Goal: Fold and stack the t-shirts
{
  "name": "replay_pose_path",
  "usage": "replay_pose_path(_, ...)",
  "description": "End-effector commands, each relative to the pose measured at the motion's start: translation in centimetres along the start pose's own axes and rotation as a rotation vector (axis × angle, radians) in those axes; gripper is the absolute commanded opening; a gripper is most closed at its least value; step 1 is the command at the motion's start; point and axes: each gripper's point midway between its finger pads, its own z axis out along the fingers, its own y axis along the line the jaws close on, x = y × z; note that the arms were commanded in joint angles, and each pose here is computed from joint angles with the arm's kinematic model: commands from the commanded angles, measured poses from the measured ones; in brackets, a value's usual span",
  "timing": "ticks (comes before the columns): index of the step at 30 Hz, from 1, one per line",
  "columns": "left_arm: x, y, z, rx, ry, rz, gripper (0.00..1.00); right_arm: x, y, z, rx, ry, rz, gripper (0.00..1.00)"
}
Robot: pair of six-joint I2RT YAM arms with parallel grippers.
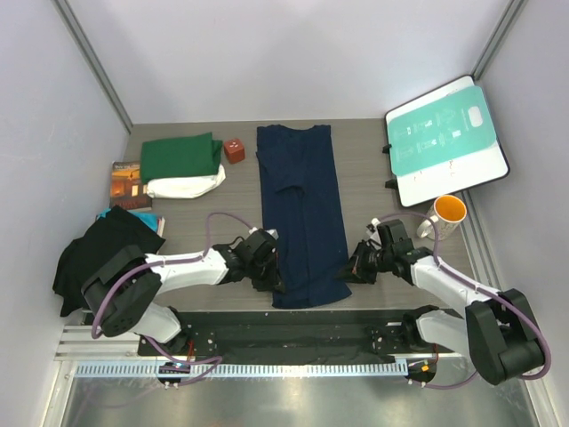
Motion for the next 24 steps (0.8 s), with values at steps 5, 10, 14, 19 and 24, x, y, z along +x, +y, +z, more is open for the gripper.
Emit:
replay_pose_path(5, -4.2, -1.6, -2.1, -0.029, -0.074, 0.057, 0.0, -3.6, 6.4, -0.8, -0.126, -0.026, -0.09, 0.01)
replay_pose_path(10, -8.8, -2.7, -5.2, -0.034, -0.176, 0.067, 0.0, -6.8, 9.2, -0.5, -0.138, -0.068, -0.138, 0.01)
replay_pose_path(14, -13.8, -1.2, -6.8, -0.113, -0.253, 0.003, 0.0, -9.6, 10.6, 1.3, -0.135, -0.051, -0.156, 0.01)
replay_pose_path(19, -17.1, -0.1, -6.2, -0.203, -0.233, 0.026, 0.0, -13.4, 13.3, 2.3, -0.141, -0.083, -0.207, 0.01)
replay_pose_path(24, -21.0, -1.7, -5.9, -0.189, -0.244, 0.037, 0.0, -17.5, 16.0, 3.1, -0.118, -0.116, -0.262, 0.01)
